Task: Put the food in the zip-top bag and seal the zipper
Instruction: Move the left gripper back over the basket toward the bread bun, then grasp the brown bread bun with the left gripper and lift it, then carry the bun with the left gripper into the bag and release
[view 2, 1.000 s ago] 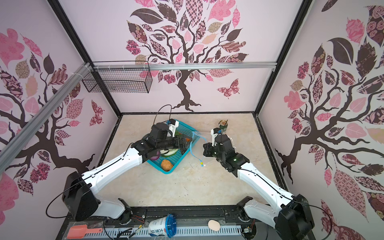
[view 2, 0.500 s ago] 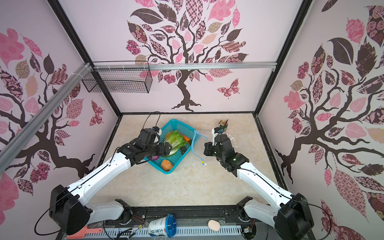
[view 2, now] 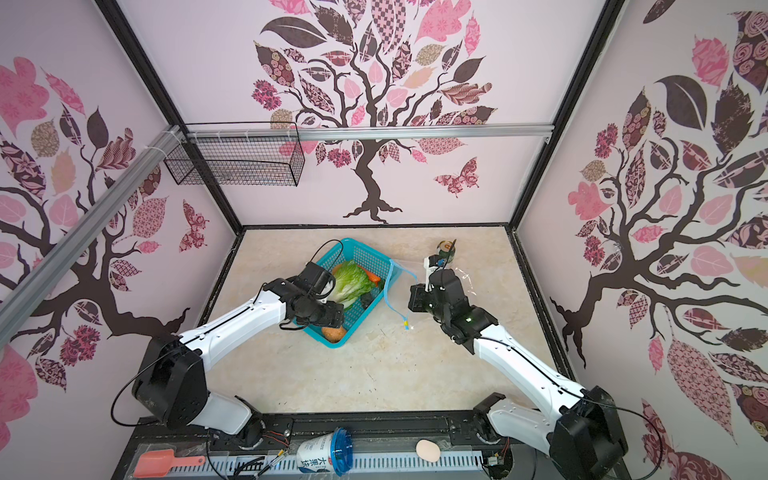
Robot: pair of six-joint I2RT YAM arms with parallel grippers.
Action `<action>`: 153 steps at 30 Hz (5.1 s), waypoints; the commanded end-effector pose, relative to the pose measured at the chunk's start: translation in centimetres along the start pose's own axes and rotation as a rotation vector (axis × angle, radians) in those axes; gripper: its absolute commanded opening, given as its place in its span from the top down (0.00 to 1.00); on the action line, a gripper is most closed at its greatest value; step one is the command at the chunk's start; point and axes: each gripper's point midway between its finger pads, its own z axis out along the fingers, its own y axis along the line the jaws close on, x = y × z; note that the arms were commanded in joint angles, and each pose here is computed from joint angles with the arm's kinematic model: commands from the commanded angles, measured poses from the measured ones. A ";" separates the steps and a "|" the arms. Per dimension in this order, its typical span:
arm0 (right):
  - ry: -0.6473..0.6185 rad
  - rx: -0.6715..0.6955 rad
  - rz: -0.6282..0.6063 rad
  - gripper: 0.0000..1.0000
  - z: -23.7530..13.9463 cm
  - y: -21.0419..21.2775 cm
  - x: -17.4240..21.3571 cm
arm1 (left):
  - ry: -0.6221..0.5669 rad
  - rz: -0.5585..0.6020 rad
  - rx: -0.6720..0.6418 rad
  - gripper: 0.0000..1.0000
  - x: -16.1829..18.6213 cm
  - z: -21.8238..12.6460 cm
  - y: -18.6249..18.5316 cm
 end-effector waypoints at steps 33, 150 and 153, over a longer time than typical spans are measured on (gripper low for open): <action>-0.036 0.065 -0.058 1.00 -0.6 -1.2 -0.7 | 0.001 0.042 -0.071 0.13 -3.8 3.9 -2.1; -0.018 -0.173 0.213 1.00 -2.2 3.3 -1.5 | -0.651 -0.016 0.507 0.26 -10.3 -3.4 -19.3; -0.027 -0.160 0.199 1.00 -2.2 3.2 -1.8 | -0.615 0.027 0.489 0.23 -9.6 -4.4 -19.0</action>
